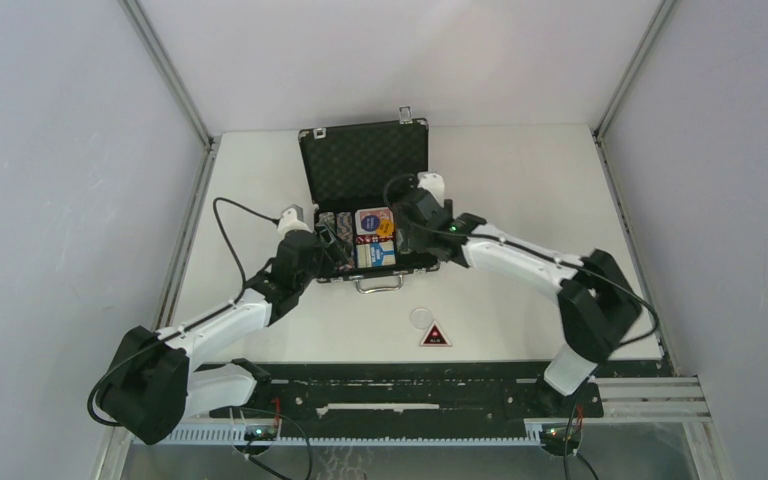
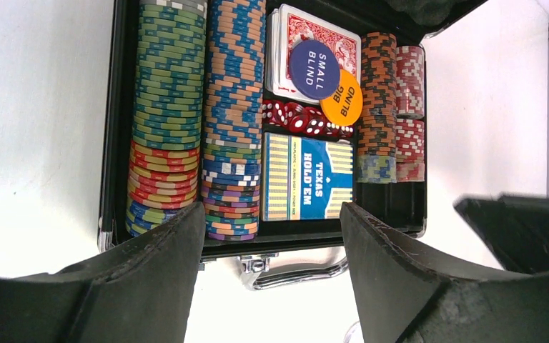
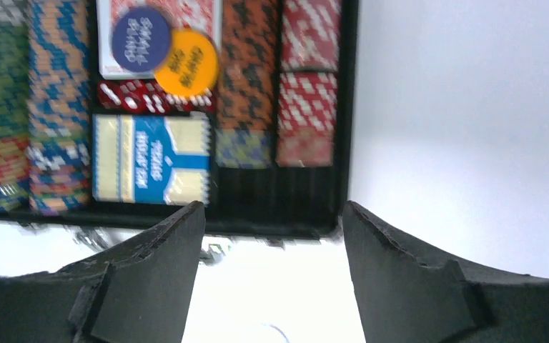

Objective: Pack up texas hold em set

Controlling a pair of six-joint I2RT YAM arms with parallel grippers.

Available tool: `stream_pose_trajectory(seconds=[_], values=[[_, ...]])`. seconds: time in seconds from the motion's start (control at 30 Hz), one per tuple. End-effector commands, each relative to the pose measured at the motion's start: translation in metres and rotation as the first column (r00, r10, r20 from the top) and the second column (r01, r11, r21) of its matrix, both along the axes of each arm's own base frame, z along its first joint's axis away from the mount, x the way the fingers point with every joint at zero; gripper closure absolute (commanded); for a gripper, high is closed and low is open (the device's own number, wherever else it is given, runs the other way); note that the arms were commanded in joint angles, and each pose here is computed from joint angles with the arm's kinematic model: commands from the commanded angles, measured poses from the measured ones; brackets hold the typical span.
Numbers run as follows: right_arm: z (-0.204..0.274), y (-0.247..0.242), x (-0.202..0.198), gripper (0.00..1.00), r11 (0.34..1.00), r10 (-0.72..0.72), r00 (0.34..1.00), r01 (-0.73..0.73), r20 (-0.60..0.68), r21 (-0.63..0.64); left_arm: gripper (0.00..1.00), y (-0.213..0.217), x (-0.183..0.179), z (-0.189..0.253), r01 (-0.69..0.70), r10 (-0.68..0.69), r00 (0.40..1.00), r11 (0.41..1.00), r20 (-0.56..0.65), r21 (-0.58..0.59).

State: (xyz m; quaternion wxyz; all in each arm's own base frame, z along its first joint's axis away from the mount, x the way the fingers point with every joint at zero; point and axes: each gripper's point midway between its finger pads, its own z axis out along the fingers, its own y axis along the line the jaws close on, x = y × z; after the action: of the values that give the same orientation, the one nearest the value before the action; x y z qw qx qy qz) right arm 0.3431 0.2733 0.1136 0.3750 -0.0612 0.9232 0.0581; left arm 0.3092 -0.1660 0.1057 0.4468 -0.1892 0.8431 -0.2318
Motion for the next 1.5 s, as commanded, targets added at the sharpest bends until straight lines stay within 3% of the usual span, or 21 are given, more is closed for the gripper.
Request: stream_pose_trajectory(seconds=[0.0,0.3,0.83,1.47], values=[[-0.003,-0.024,-0.033,0.22,0.999,-0.033,0.999,0.033,0.034,0.004,0.26,-0.005,0.006,0.01,0.009,-0.008,0.999,1.0,0.036,-0.03],[-0.045,-0.036,-0.1,0.16,0.993,0.06,0.998,-0.06,-0.004,-0.105,0.26,0.001,0.005,0.021,-0.004,0.006,0.997,1.0,0.08,-0.027],[-0.077,-0.003,-0.134,0.05,0.984,0.157,0.984,-0.163,-0.081,-0.07,0.26,0.0,0.006,0.016,-0.001,0.003,0.998,1.0,0.07,-0.022],[-0.099,-0.016,-0.157,0.14,0.987,0.147,0.976,-0.155,-0.159,-0.042,0.26,-0.005,0.006,0.009,0.015,-0.013,0.999,0.999,0.049,-0.029]])
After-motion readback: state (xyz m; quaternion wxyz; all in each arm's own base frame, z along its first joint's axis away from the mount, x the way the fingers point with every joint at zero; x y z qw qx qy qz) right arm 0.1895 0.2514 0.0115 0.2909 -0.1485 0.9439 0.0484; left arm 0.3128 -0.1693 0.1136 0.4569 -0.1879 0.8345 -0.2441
